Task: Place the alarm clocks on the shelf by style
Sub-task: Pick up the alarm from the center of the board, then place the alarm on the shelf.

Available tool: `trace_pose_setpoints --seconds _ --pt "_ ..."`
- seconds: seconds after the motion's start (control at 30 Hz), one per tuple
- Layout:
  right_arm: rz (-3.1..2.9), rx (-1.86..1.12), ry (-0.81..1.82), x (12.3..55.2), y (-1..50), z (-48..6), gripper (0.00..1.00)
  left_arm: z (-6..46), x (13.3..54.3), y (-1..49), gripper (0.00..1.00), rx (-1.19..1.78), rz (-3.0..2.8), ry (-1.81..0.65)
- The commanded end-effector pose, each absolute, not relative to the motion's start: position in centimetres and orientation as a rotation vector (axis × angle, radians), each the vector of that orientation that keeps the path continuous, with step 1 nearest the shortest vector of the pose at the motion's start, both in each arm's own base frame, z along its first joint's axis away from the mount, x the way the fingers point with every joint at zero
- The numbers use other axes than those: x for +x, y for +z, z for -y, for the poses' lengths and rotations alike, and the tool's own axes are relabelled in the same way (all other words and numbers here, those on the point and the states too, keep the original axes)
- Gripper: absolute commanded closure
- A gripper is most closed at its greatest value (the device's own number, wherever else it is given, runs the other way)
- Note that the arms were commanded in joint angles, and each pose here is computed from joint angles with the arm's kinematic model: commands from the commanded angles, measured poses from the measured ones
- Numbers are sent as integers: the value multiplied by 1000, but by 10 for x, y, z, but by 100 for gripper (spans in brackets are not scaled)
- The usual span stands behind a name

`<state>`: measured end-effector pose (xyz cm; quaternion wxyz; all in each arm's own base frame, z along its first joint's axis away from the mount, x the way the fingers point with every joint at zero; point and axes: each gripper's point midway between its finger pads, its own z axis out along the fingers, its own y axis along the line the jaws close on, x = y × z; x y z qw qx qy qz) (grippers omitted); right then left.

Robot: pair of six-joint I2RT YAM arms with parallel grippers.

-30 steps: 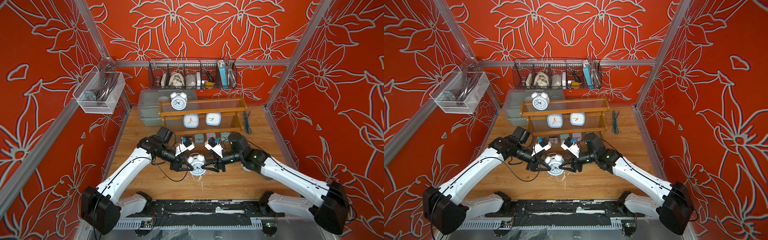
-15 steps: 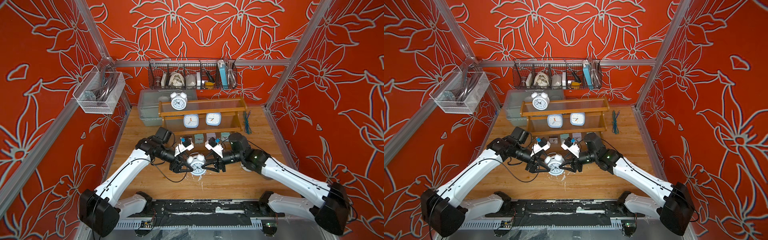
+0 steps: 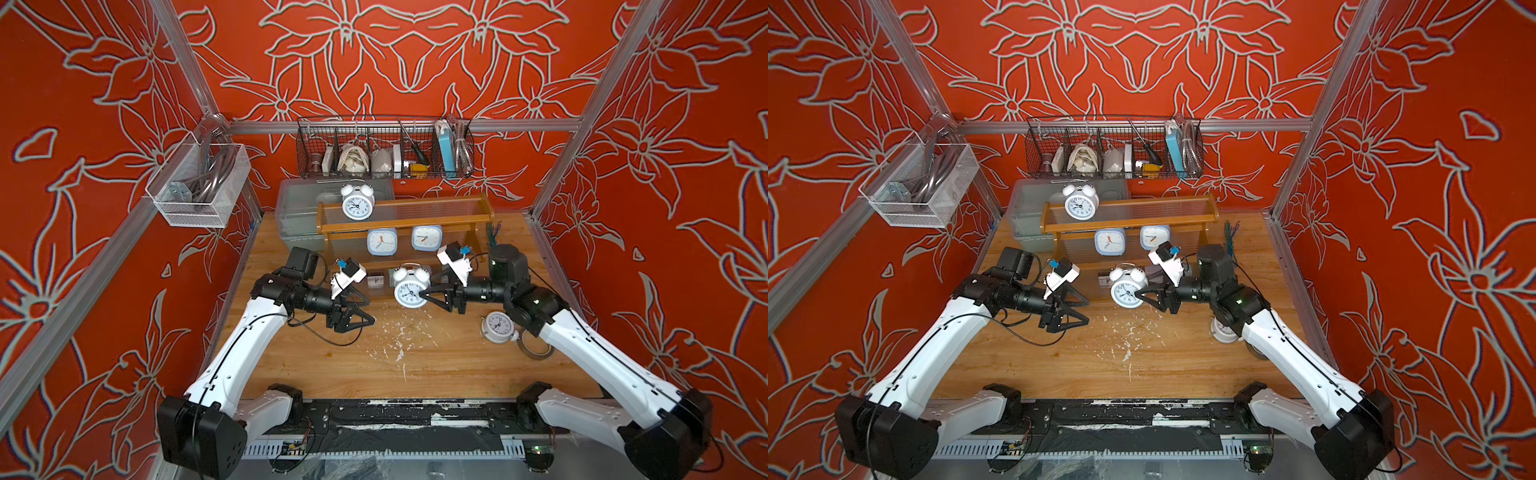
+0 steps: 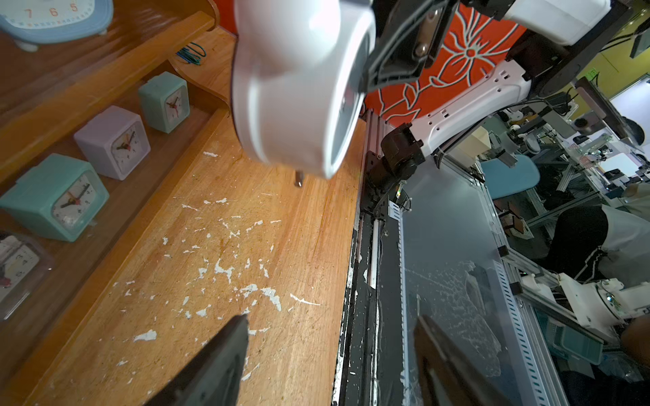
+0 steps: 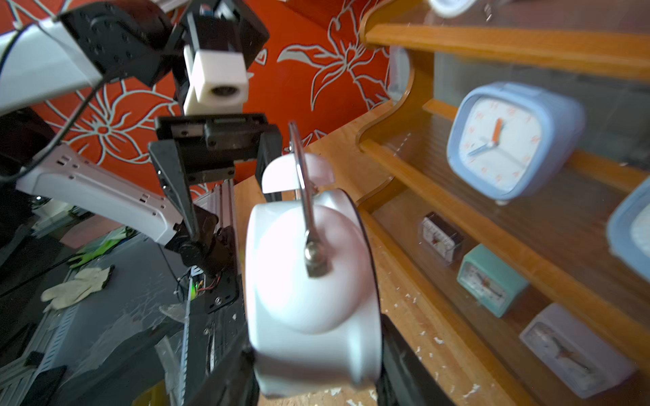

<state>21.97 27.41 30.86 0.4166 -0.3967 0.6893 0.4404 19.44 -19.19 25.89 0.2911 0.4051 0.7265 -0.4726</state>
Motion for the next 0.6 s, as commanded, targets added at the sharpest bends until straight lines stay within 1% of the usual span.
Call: trace_pose_setpoints --seconds 0.0,0.23,0.57 --pt "-1590 -954 1062 239 360 -272 70 191 185 262 25 1063 -1927 -1304" --pt "-1522 -897 1049 280 405 -264 70 189 182 260 25 1053 -1928 -1306" --pt "-1441 -957 1089 328 440 -276 70 188 180 257 25 1049 -1927 -1310"
